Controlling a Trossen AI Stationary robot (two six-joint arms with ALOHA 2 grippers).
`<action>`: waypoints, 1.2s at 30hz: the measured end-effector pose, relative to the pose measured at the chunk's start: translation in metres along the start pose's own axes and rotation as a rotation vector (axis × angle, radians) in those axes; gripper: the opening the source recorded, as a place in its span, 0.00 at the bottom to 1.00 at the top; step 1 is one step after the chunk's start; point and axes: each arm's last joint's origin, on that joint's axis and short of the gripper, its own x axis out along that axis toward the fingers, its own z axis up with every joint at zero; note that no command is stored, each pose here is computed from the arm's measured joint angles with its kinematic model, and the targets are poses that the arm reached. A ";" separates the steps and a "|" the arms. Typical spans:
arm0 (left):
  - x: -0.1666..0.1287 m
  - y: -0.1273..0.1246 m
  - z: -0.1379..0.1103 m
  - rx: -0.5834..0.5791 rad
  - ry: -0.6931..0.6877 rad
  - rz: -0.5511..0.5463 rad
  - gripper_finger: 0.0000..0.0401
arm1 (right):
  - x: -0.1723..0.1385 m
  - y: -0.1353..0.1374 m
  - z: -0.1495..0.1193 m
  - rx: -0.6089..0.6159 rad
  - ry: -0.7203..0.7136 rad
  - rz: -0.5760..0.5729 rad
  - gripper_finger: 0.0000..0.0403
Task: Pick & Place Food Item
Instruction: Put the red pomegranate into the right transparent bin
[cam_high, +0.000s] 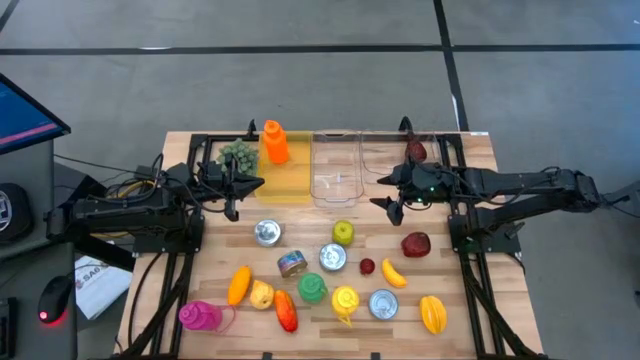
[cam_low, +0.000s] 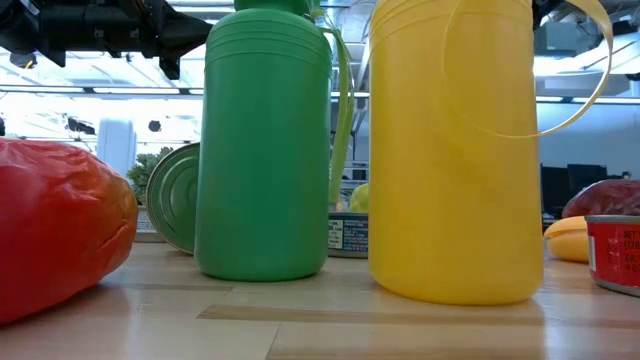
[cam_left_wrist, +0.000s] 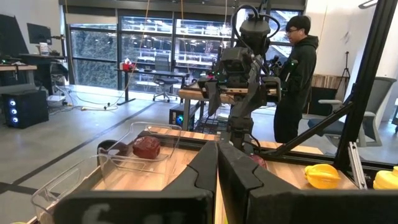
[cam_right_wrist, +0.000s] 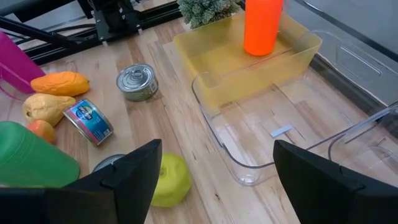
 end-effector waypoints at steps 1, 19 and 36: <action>0.000 0.000 0.000 0.000 0.000 0.000 0.00 | 0.000 0.000 0.000 0.000 0.000 0.000 0.75; 0.000 0.000 0.000 0.000 0.000 0.000 0.00 | 0.000 0.000 -0.008 0.008 0.126 0.134 0.75; 0.000 0.000 0.000 0.000 0.000 0.000 0.00 | -0.002 0.023 -0.018 -0.215 0.174 0.281 0.75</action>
